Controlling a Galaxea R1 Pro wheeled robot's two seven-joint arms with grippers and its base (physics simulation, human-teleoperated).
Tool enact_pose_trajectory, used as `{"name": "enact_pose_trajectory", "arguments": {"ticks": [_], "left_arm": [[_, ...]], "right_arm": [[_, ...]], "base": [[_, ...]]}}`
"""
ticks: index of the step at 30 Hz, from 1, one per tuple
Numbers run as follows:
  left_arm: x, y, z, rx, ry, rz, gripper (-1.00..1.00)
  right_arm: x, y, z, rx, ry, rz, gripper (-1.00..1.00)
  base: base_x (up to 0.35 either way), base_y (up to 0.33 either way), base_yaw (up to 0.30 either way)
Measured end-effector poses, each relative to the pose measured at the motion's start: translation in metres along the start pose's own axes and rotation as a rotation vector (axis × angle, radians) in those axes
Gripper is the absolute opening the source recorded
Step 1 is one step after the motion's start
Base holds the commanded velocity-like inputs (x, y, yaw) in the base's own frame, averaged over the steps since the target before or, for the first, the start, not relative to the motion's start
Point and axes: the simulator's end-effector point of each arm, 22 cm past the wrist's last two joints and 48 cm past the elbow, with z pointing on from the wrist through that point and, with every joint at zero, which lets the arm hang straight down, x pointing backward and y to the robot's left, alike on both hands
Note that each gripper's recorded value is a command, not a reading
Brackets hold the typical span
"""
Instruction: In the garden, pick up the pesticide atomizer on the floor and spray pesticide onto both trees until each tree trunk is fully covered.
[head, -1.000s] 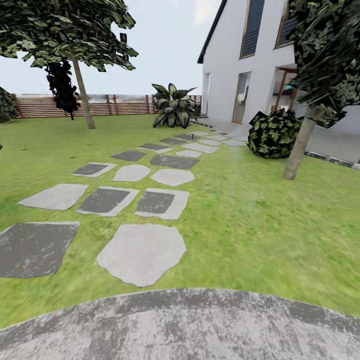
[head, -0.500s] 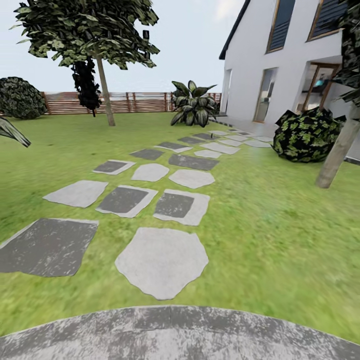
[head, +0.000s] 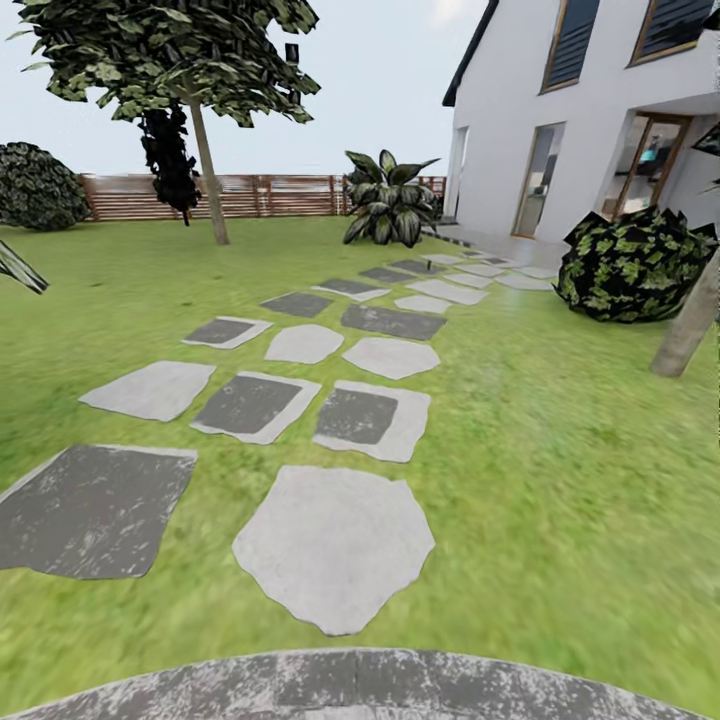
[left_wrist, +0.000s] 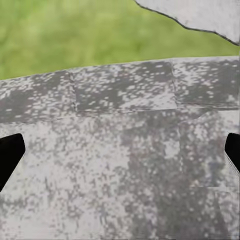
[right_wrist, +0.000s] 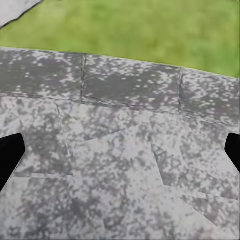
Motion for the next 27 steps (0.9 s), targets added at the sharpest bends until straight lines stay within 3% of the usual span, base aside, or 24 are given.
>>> {"name": "enact_pose_trajectory", "arguments": {"ticks": [18, 27], "left_arm": [[0.011, 0.000, 0.001, 0.000, 0.024, 0.003, 1.00], [0.012, 0.000, 0.001, 0.000, 0.028, 0.003, 1.00]], "right_arm": [[0.010, 0.000, 0.000, 0.000, 0.024, 0.000, 1.00], [0.012, -0.001, 0.001, 0.002, 0.027, 0.002, 1.00]], "base": [[0.336, 0.081, -0.183], [0.336, 0.081, -0.045]]}}
